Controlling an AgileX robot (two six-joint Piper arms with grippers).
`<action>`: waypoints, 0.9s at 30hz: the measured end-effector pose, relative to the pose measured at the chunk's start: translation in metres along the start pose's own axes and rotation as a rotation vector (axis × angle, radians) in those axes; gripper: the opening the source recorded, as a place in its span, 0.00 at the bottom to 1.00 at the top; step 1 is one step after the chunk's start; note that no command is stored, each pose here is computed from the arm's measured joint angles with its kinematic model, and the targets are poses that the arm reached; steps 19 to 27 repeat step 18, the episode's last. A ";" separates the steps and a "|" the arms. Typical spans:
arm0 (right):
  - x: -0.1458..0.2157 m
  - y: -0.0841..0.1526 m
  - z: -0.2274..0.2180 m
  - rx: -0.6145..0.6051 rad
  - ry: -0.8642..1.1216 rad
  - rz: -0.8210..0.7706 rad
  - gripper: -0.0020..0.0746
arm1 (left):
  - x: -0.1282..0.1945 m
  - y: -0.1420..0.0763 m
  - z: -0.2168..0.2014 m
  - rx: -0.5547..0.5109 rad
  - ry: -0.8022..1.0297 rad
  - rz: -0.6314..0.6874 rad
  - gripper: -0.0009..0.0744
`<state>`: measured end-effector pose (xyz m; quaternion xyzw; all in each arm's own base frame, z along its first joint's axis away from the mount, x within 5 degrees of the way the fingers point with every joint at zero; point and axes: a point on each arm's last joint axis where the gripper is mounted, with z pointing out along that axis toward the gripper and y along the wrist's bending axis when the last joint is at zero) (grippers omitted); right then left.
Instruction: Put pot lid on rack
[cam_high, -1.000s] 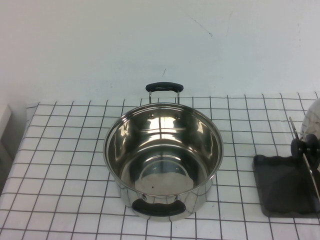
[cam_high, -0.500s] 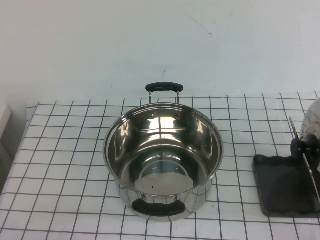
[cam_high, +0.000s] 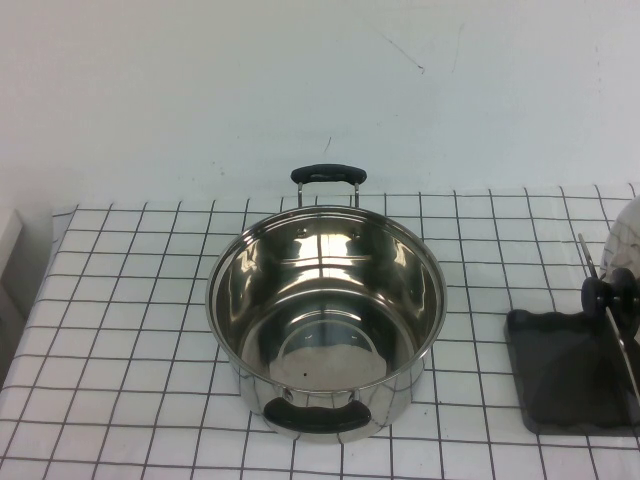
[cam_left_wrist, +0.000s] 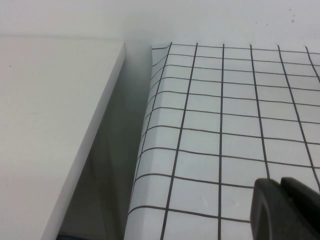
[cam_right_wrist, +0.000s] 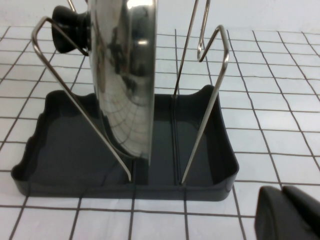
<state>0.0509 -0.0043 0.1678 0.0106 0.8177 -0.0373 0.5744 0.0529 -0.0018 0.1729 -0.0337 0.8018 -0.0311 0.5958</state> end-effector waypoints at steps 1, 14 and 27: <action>0.000 0.000 0.000 0.000 0.000 0.000 0.02 | 0.000 0.000 0.000 0.000 0.000 0.000 0.01; 0.000 0.000 0.000 0.000 0.000 0.000 0.02 | 0.000 0.000 0.000 0.000 0.000 -0.010 0.01; 0.000 0.000 0.000 0.000 0.000 0.000 0.02 | 0.000 0.000 0.000 0.000 0.000 -0.010 0.01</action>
